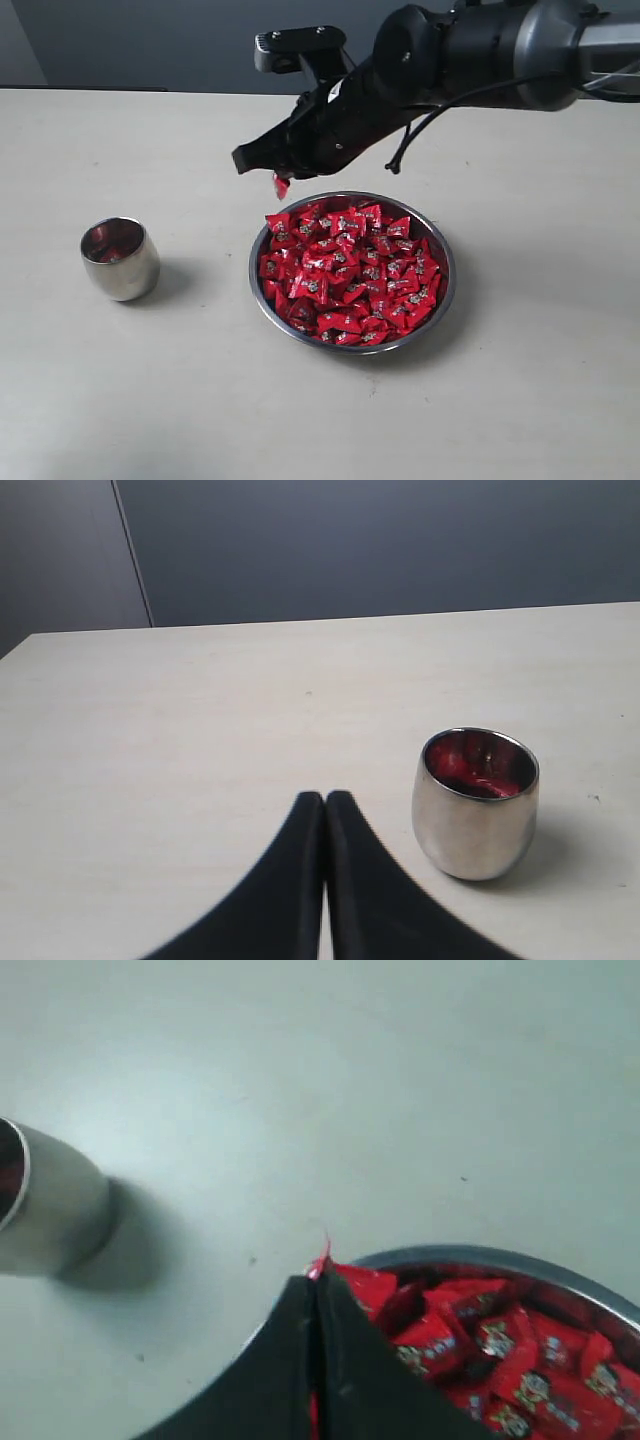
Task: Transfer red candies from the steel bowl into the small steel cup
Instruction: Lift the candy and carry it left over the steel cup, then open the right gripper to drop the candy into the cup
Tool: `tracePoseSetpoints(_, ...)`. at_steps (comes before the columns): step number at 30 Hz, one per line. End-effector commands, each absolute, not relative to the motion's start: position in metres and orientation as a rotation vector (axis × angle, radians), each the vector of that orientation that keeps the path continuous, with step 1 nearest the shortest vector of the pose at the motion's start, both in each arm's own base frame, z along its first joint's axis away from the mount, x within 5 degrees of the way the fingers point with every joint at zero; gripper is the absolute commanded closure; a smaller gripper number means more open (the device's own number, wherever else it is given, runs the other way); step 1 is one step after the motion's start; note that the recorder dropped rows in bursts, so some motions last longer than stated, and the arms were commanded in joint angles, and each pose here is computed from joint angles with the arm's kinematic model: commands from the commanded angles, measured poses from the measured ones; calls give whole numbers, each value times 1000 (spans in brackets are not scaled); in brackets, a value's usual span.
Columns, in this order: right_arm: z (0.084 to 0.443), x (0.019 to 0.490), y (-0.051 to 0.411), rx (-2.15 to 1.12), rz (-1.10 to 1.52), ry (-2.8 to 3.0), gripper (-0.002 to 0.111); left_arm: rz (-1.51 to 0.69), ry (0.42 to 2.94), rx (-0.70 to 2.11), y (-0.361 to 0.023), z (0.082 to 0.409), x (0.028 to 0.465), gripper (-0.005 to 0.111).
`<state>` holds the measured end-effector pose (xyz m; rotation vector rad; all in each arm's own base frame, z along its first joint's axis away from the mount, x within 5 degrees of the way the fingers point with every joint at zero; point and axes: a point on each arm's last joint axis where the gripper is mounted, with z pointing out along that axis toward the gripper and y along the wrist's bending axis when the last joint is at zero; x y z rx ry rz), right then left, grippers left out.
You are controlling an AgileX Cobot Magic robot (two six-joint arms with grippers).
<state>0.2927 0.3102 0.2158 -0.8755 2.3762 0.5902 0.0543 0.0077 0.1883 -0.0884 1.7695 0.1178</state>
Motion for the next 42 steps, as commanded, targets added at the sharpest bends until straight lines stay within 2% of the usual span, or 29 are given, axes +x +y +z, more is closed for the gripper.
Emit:
tracePoseSetpoints(1, 221, 290, 335, -925, 651, 2343, 109, 114, 1767, -92, 8, 187, 54, 106)
tracePoseSetpoints(20, 218, 262, 440, -1155, 830, 2240, 109, 114, 1767, -92, 8, 187, 54, 106)
tracePoseSetpoints(42, 191, 254, 456, -1226, 838, 2290, 109, 114, 1767, -92, 8, 187, 54, 106)
